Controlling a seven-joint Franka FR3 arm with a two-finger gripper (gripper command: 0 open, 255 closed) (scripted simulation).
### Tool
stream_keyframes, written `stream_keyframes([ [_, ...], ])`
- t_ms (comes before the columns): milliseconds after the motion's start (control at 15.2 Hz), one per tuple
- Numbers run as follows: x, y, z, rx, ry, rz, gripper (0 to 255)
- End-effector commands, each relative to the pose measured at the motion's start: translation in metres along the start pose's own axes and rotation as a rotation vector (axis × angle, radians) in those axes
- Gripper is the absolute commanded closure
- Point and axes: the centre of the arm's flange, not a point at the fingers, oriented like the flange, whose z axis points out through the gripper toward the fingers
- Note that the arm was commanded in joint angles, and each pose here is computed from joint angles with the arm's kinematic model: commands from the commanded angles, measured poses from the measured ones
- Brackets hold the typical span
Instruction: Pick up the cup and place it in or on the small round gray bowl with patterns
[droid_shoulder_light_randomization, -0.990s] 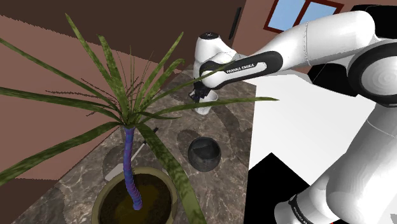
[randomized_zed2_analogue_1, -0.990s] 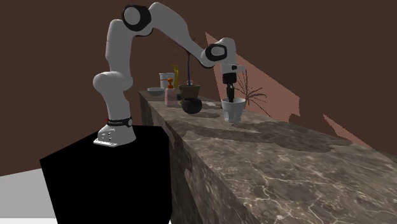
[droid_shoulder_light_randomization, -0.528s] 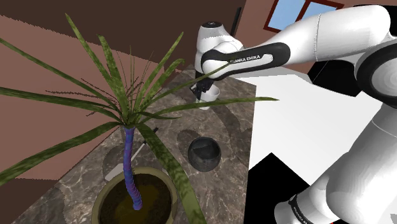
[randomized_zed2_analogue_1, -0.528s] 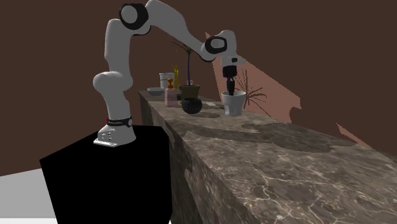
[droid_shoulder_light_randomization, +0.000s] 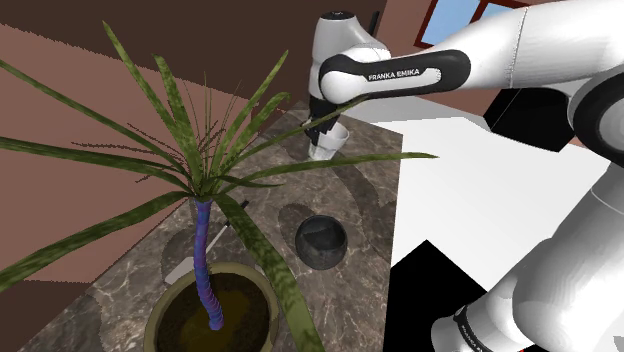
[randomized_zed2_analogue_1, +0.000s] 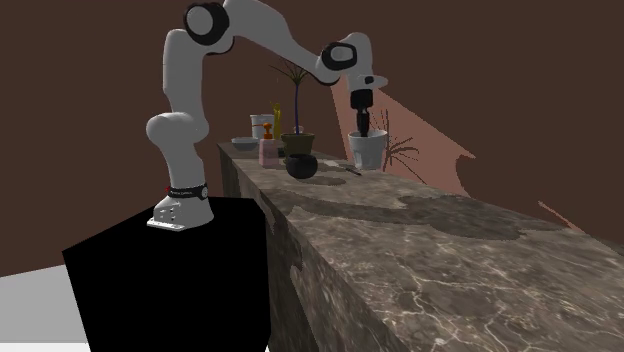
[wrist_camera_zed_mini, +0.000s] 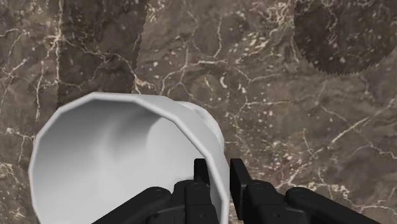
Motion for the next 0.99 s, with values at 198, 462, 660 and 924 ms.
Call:
stream_keyframes([
  [198,0.003,0.006,-0.026,0.000,0.000,0.000,255],
  [462,0.005,0.010,-0.047,0.000,0.000,0.000,255],
  [660,0.007,0.013,-0.062,0.000,0.000,0.000,255],
  [924,-0.022,-0.012,-0.075,0.000,0.000,0.000,255],
])
